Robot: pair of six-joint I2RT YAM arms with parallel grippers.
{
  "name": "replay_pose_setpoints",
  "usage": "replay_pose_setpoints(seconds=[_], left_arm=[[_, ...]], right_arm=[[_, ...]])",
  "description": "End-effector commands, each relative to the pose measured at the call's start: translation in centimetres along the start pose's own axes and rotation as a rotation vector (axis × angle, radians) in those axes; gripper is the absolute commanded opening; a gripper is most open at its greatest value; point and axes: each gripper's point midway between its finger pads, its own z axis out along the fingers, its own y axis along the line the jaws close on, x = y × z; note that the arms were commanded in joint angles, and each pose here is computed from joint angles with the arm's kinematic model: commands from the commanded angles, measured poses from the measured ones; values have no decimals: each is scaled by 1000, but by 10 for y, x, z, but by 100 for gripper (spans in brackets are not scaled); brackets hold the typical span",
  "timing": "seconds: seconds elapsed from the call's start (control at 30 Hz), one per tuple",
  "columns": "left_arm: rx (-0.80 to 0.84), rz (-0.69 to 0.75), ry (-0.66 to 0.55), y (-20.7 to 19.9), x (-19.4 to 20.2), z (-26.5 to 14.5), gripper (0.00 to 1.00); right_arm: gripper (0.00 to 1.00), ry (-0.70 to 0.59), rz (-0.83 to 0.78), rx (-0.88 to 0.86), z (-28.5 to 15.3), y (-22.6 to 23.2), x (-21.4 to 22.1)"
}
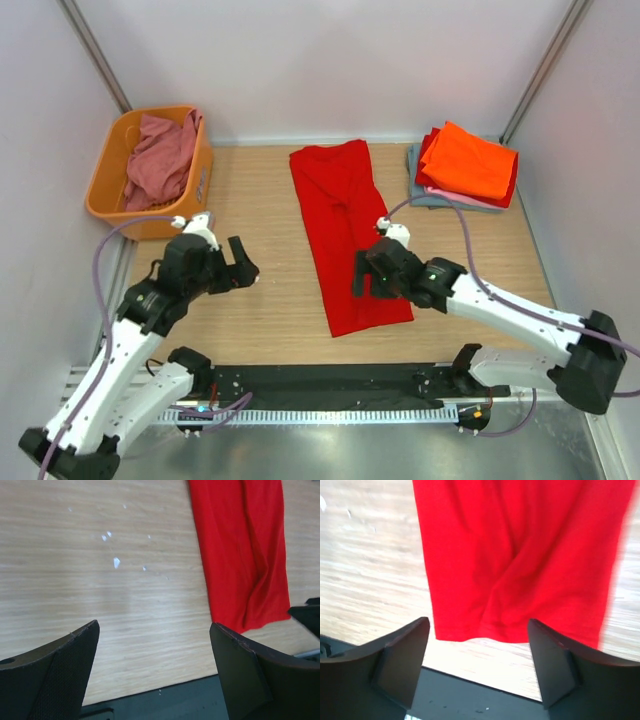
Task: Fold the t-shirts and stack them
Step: Fold the tshirt
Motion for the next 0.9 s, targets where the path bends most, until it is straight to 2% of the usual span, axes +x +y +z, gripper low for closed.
replay_pose_setpoints(seconds=[0.0, 0.1, 0.13, 0.27, 0.3, 0.47, 0.73, 0.87], left_arm=[[68, -74, 168, -24, 35, 22, 91], [94, -87, 245, -47, 65, 41, 91], [84, -89, 237, -50, 70, 46, 91], [201, -121, 286, -99, 102, 66, 91], [199, -96, 336, -107, 122, 73, 91], [189, -29, 378, -144, 153, 91, 90], [124, -28, 436, -144, 186, 113, 87], [102, -10, 457, -142, 200, 117, 86]], right_arm=[[89, -152, 69, 154, -27, -38, -29], [91, -109, 155, 245, -20, -74, -19], [92, -54, 176, 237, -15, -81, -4], [91, -27, 311, 234, -4, -109, 7], [90, -16, 319, 239, -2, -114, 15], [79, 3, 343, 231, 3, -119, 27], [68, 30, 377, 228, 10, -120, 40], [58, 43, 384, 222, 13, -122, 48]])
